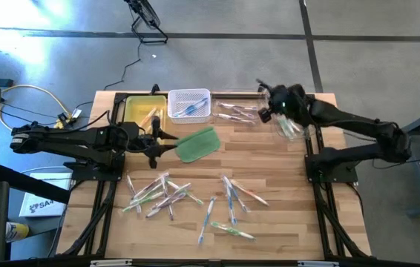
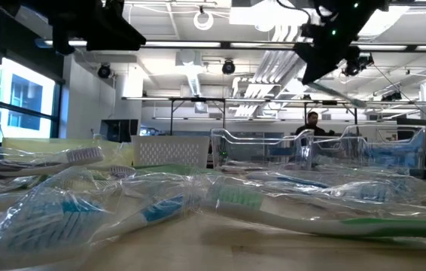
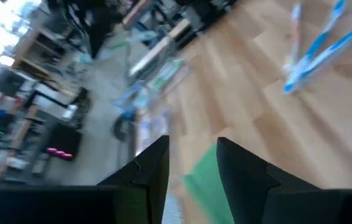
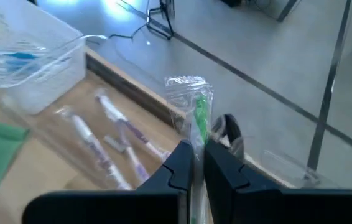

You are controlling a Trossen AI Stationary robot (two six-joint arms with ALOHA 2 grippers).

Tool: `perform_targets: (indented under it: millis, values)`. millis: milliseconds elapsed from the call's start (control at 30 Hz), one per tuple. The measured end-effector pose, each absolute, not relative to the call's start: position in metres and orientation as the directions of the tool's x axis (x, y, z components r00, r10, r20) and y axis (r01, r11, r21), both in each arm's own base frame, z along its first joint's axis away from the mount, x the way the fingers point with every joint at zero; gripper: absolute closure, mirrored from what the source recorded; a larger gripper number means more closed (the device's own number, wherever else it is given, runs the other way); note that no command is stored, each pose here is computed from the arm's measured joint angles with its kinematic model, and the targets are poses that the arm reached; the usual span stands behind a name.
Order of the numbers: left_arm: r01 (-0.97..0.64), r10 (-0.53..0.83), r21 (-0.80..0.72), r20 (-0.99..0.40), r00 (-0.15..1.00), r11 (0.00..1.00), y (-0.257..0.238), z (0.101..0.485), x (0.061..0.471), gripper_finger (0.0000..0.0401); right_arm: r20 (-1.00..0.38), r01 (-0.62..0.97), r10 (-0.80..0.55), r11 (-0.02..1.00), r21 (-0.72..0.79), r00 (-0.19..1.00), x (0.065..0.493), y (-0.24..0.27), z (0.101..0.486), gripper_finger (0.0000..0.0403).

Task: Pick & Place Toothbrushes
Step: Put the green toothbrush into the right transparent bin

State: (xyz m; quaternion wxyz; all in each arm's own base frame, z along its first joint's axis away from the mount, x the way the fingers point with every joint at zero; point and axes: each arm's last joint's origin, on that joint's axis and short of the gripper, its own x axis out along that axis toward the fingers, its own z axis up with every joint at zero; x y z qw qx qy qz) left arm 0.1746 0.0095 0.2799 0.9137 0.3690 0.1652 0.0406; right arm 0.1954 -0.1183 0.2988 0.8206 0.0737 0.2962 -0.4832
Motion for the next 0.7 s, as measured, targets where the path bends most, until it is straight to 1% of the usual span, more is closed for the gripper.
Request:
perform_targets:
  millis: [100,167,300,433,533,700]
  values:
    - [0.024,0.232,0.759,-0.229,0.945,0.651,0.011,0.284,0.174,0.0272,-0.579,0.847,-0.737,0.512,-0.143,0.348,0.190,-0.144,0.294,0.0387]
    - [-0.003,0.240,0.798,-0.178,0.954,0.603,0.011,0.290,0.174,0.0272,-0.622,0.856,-0.709,0.504,-0.117,0.333,0.185,-0.159,0.287,0.0387]
    - [-0.053,0.244,0.838,-0.098,0.965,0.543,0.011,0.299,0.174,0.0272,-0.698,0.886,-0.673,0.448,-0.120,0.246,0.174,-0.183,0.270,0.0387]
    - [-0.061,0.245,0.844,-0.084,0.966,0.533,0.011,0.300,0.174,0.0272,-0.747,0.903,-0.639,0.409,-0.131,0.181,0.170,-0.202,0.252,0.0387]
    - [-0.056,0.245,0.837,-0.095,0.965,0.544,0.011,0.299,0.174,0.0272,-0.801,0.903,-0.577,0.413,-0.119,0.158,0.169,-0.212,0.236,0.0387]
    - [-0.061,0.245,0.830,-0.093,0.965,0.554,0.011,0.299,0.174,0.0272,-0.855,0.898,-0.511,0.414,-0.151,0.091,0.174,-0.221,0.211,0.0387]
